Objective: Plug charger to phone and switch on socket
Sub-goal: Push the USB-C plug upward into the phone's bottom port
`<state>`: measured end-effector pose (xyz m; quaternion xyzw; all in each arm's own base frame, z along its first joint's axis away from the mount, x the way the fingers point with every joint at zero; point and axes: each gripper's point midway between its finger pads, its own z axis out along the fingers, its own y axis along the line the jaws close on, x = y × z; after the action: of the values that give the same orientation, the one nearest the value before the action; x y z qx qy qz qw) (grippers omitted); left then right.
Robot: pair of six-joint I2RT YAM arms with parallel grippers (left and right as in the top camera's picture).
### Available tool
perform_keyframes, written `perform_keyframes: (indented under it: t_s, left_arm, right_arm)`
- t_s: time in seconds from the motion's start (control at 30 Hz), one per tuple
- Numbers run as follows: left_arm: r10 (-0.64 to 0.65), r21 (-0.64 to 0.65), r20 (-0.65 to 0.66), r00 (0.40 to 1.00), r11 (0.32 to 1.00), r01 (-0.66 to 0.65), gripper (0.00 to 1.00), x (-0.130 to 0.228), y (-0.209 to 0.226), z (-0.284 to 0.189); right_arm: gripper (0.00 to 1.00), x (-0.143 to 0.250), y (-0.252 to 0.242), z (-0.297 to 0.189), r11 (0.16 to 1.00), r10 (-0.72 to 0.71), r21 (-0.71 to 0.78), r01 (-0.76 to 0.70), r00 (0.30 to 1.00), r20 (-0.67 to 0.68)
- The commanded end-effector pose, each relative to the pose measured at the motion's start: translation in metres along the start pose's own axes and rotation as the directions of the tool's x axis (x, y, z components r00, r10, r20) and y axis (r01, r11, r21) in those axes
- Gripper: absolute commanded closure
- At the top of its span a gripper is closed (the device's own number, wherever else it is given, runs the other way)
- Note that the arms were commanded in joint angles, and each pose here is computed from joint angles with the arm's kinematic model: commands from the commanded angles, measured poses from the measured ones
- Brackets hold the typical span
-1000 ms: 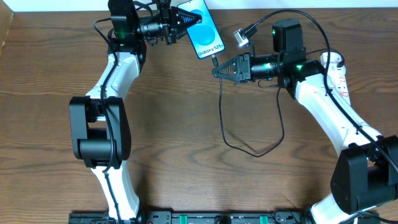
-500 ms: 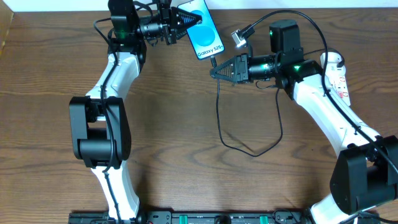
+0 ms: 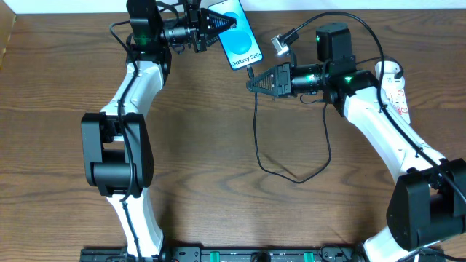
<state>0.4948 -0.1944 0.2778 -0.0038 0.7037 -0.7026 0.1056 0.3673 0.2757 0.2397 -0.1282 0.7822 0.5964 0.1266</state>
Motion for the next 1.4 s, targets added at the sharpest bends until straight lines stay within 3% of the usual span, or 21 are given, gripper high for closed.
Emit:
perform_keyframes:
  t_s: [0.0, 0.87, 1.37]
  left_arm:
    - [0.059, 0.017, -0.063, 0.996, 0.998, -0.058, 0.93, 0.013, -0.018, 0.002]
    - [0.064, 0.023, -0.112, 0.992, 0.998, -0.061, 0.93, 0.021, -0.018, 0.001]
    - [0.064, 0.022, -0.108, 0.992, 0.998, -0.062, 0.93, 0.02, -0.018, 0.0]
  right_arm:
    - [0.99, -0.007, -0.009, -0.002, 0.999, 0.013, 0.034, -0.014, 0.999, 0.031]
    - [0.99, -0.031, -0.003, -0.003, 0.999, -0.016, 0.032, 0.013, 0.993, 0.117]
    - [0.97, -0.021, -0.009, -0.002, 0.999, 0.011, 0.043, -0.014, 0.996, 0.083]
